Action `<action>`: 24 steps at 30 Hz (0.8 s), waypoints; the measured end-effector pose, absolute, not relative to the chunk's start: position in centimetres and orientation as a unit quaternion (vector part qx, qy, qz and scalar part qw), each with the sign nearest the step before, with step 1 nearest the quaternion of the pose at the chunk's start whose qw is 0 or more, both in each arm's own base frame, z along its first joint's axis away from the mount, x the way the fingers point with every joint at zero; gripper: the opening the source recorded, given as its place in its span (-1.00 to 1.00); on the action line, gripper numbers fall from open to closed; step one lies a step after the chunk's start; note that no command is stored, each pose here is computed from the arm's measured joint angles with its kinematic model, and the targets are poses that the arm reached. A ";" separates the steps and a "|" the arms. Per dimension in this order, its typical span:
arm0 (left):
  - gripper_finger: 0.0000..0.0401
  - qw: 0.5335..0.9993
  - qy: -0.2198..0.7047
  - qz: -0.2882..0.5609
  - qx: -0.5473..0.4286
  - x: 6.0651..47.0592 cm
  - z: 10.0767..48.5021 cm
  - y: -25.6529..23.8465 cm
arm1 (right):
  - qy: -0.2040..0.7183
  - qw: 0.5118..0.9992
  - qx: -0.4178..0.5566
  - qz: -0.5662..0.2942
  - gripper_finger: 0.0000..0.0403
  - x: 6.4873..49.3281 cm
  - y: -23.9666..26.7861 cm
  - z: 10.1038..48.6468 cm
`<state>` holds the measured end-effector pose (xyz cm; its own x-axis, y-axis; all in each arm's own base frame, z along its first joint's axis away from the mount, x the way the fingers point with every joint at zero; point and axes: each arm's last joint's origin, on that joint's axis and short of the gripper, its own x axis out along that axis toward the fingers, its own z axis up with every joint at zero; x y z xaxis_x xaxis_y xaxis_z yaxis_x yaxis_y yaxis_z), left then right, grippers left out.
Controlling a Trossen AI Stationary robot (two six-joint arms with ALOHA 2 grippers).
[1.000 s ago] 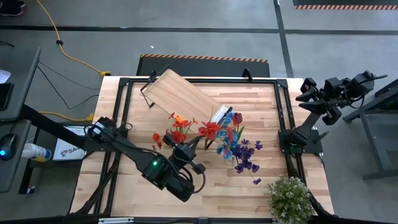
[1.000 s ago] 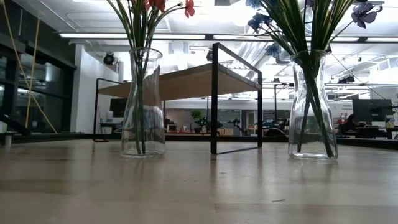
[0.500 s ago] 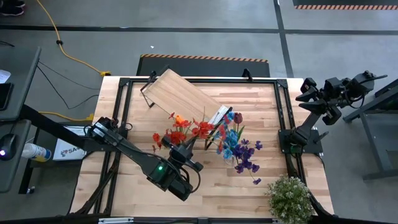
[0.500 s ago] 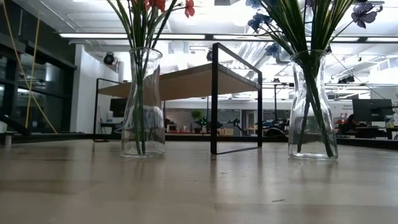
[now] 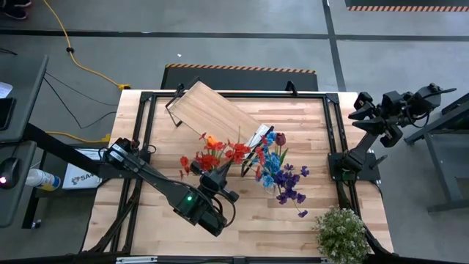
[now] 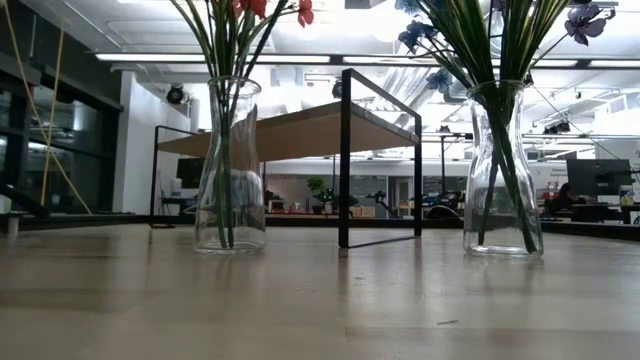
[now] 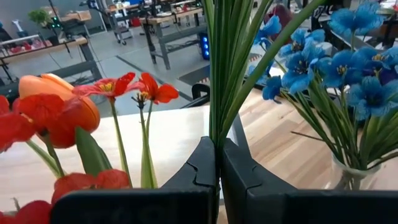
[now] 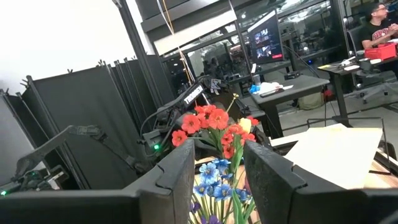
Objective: Pick and place flowers into a vace then onto a shelf
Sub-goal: Put the red flowers into the left transparent vase
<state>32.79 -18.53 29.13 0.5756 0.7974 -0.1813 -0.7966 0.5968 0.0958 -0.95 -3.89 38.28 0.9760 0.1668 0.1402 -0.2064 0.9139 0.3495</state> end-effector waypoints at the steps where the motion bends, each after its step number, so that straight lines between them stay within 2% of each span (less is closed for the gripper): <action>1: -0.81 0.888 0.106 0.448 0.001 32.8 29.1 -18.5 | -0.054 0.977 0.184 0.095 -0.36 -1.0 -3.9 38.3; 24: -0.81 0.885 0.131 0.445 -0.024 33.5 27.2 -19.1 | -0.054 0.977 0.184 0.095 -0.35 -1.0 -3.9 38.3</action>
